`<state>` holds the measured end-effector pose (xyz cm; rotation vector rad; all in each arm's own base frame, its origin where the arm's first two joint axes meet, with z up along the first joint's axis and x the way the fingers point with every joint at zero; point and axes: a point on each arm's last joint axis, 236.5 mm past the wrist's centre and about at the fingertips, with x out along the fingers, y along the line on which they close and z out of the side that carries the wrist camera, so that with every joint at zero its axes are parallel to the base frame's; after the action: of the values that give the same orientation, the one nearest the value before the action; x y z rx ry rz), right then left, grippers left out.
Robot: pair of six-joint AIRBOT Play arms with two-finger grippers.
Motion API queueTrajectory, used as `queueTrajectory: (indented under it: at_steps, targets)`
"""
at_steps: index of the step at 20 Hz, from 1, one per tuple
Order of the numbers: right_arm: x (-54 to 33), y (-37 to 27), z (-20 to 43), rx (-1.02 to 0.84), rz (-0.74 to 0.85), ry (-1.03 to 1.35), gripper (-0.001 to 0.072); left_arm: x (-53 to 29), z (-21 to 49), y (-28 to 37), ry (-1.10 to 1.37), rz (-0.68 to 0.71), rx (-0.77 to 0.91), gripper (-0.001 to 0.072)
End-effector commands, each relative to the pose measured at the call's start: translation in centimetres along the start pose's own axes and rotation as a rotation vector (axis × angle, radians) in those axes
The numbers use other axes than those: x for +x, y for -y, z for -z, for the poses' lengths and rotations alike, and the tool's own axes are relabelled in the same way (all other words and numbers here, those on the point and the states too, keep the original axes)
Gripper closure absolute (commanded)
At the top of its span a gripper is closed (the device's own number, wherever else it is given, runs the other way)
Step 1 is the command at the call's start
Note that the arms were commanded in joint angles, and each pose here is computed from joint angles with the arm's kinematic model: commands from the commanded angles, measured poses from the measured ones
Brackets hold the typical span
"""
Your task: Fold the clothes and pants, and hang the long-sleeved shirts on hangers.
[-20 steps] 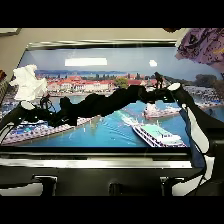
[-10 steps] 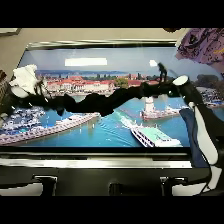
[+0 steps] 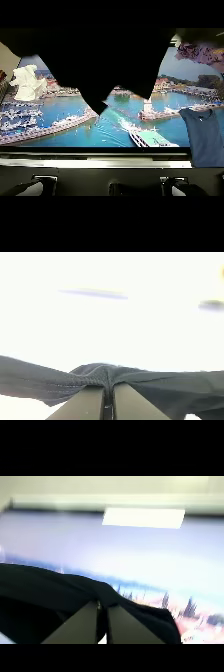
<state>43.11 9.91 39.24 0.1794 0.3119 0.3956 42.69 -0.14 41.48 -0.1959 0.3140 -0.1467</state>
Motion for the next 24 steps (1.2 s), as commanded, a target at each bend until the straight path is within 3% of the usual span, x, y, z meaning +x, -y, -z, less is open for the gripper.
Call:
queueTrajectory:
  at_steps: [1,6,10,14,17,21,24]
  targets:
    - [-13.3,-3.6,-6.8,-0.113,0.090,0.262,0.0678,-12.4,-5.1,1.3,0.241,-0.122,0.025,0.0684]
    - [-22.5,-6.4,-8.0,-0.118,0.117,0.408,0.0678,-24.1,-5.7,1.4,0.441,-0.258,-0.036,0.0685]
    - [-19.2,-5.1,-5.7,-0.043,0.114,0.276,0.0678,-22.2,-4.8,0.7,0.373,-0.269,-0.048,0.0685]
    - [-8.6,-0.8,0.1,0.095,0.126,-0.040,0.0678,-9.7,-1.0,-2.2,0.091,-0.224,-0.033,0.0683]
    - [1.8,3.7,7.8,0.210,0.138,-0.334,0.0677,3.0,5.4,-5.3,-0.177,-0.153,-0.054,0.0683]
    - [14.2,8.5,20.3,0.384,0.113,-0.625,0.0678,18.0,16.7,-10.4,-0.420,-0.113,-0.197,0.0683]
    - [21.2,12.1,29.6,0.511,0.141,-0.726,0.0678,25.9,22.3,-11.5,-0.420,-0.048,-0.380,0.0684]
